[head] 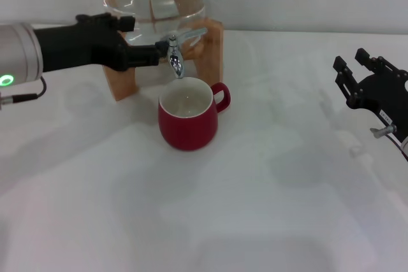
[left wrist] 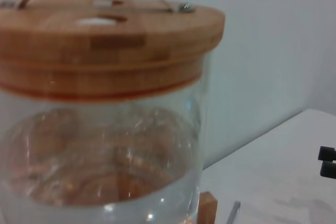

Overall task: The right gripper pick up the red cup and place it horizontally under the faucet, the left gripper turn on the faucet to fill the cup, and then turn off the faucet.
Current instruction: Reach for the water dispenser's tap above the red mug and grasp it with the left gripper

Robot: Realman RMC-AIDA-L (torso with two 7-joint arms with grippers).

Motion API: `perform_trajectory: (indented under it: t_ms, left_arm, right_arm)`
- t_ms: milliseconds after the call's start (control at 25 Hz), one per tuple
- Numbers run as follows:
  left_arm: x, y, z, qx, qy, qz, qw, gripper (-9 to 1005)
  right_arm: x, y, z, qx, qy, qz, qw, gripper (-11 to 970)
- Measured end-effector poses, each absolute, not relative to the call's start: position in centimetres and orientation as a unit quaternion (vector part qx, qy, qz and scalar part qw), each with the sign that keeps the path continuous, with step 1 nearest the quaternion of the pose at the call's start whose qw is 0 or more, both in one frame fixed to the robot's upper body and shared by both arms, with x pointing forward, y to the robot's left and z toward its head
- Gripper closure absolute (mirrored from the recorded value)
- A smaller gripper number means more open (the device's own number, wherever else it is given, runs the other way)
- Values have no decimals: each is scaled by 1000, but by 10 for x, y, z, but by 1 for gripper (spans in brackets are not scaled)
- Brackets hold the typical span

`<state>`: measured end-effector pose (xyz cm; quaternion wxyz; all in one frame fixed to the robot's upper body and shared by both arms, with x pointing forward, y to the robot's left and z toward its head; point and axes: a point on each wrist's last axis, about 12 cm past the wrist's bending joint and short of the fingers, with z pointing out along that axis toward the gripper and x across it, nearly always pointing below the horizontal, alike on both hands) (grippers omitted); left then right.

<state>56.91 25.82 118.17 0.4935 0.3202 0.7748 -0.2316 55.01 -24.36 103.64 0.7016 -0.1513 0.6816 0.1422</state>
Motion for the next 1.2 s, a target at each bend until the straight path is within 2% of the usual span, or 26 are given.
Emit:
perform_trajectory:
  t_ms: [400, 1200]
  left_arm:
    - [579, 248, 1194, 354, 765, -228, 488, 116]
    - [596, 225, 1195, 395, 761, -232, 460, 117]
  right_arm:
    - [550, -242, 1037, -153, 681, 144, 701, 534]
    - [549, -241, 1036, -157, 680, 147, 701, 533]
